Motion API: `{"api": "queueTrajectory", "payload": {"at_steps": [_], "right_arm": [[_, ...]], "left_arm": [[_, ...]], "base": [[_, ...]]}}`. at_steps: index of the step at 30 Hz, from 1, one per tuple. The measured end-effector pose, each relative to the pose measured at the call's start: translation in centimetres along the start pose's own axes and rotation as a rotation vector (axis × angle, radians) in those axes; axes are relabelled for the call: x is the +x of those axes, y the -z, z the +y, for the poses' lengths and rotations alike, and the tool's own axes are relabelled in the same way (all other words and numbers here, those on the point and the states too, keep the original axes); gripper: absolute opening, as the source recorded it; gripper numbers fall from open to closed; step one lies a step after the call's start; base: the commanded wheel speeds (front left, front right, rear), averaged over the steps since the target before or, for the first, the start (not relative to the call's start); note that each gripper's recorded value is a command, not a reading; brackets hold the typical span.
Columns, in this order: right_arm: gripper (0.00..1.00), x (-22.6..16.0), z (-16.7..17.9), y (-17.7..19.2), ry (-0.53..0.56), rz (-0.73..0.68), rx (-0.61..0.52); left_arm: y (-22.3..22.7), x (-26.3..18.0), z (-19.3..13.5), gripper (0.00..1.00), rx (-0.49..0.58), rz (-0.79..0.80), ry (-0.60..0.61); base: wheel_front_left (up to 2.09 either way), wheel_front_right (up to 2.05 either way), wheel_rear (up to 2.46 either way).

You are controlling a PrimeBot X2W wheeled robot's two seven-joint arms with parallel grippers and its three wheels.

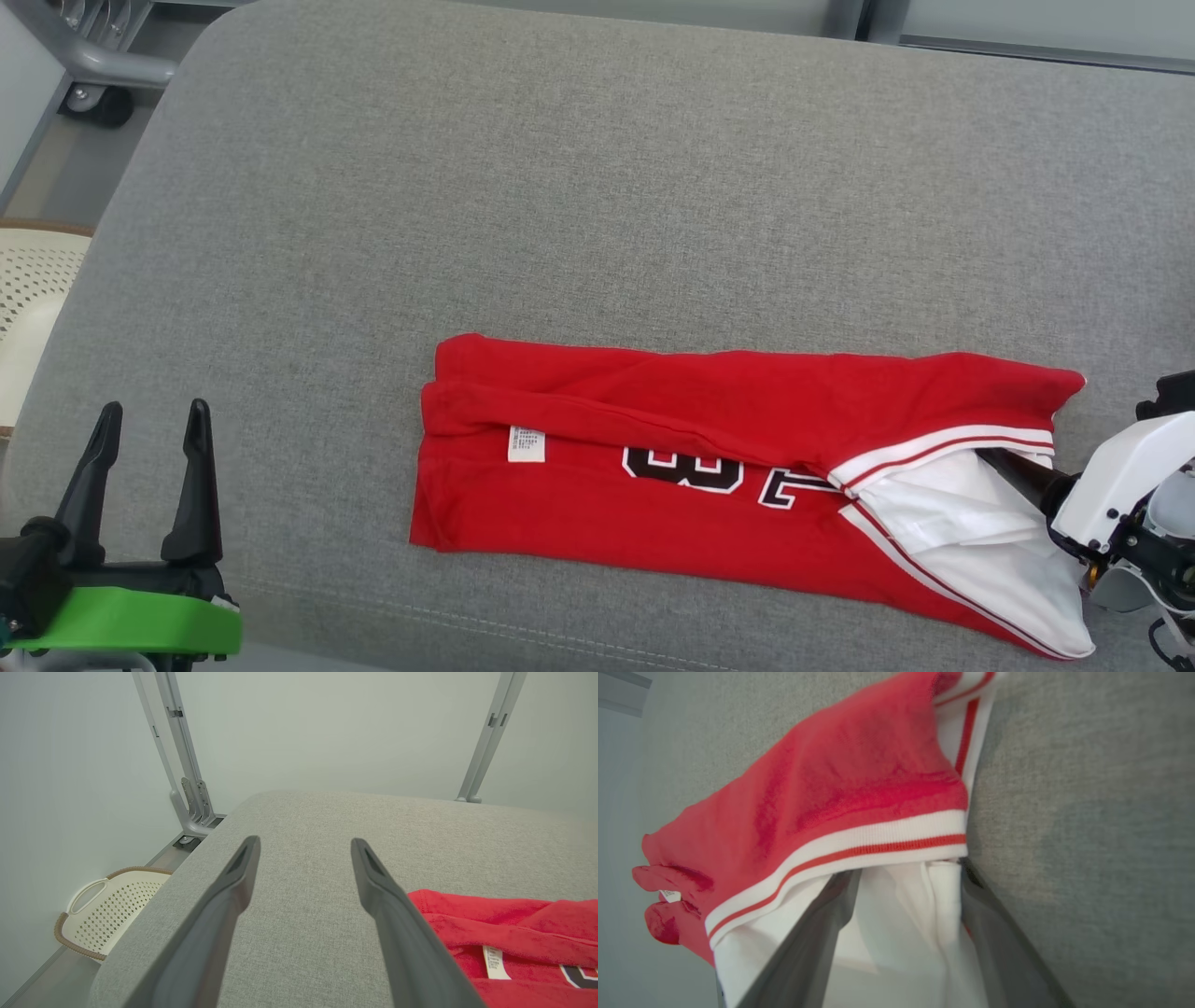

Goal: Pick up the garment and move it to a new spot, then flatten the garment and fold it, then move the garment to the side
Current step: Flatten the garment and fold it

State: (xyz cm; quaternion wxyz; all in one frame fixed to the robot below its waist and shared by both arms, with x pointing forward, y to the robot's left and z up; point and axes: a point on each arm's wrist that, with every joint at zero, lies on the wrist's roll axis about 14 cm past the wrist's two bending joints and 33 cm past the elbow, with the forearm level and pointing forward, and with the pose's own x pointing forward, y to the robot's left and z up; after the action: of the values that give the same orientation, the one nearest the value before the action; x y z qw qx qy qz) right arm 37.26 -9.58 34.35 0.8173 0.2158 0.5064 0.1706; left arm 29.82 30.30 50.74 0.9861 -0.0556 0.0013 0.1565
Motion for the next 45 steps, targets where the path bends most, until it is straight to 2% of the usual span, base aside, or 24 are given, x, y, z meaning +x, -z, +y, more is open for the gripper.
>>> {"api": "queueTrajectory", "payload": {"at_steps": [1,5,12,16,21,25,28,33,38,41,45], "right_arm": [[0.00,0.1,0.1,0.0,-0.005,0.009,0.016],[0.00,0.4,0.6,0.8,-0.035,0.044,0.094],[0.00,-0.2,0.3,-0.2,-0.053,0.009,0.178],[0.00,-1.5,-2.0,-1.7,-0.001,-0.040,0.186],[0.00,-4.4,-6.7,-3.9,0.117,-0.110,0.194],[0.00,-6.2,-8.8,-4.1,0.167,-0.113,0.190],[0.00,-6.3,-6.1,-4.3,0.057,-0.100,0.182],[0.00,-6.5,2.0,-4.2,-0.209,-0.065,0.034],[0.00,-7.6,10.3,-4.3,-0.477,-0.059,-0.056],[0.00,-7.5,13.4,-3.1,-0.570,-0.027,-0.079],[0.00,-6.4,16.7,-2.2,-0.641,-0.007,-0.086]], "left_arm": [[-0.3,0.0,-0.4,1.00,-0.007,-0.010,0.008],[-0.6,0.1,-0.8,1.00,-0.012,-0.026,0.012],[-1.3,0.0,-0.3,1.00,-0.005,-0.051,-0.005],[-1.2,-0.2,-0.4,1.00,-0.012,-0.050,-0.005],[-1.1,0.0,-1.0,1.00,-0.022,-0.052,0.006],[-1.2,0.2,-1.4,1.00,-0.028,-0.056,0.012],[-1.2,0.3,-1.5,1.00,-0.037,-0.059,0.009],[-0.1,0.3,-2.1,1.00,-0.007,-0.024,0.034],[1.2,0.5,-3.8,1.00,0.004,0.021,0.106],[1.4,0.9,-5.2,1.00,0.002,0.024,0.156],[0.8,1.9,-6.3,1.00,-0.003,-0.004,0.191]], "base": [[0.00,0.00,0.00],[0.00,0.00,0.00],[0.00,0.00,0.00],[0.00,0.00,0.00],[0.00,0.00,0.00],[0.00,0.00,0.00],[0.00,0.00,0.00],[0.00,0.00,0.00],[0.00,0.00,0.00],[0.00,0.00,0.00],[0.00,0.00,0.00]]}}
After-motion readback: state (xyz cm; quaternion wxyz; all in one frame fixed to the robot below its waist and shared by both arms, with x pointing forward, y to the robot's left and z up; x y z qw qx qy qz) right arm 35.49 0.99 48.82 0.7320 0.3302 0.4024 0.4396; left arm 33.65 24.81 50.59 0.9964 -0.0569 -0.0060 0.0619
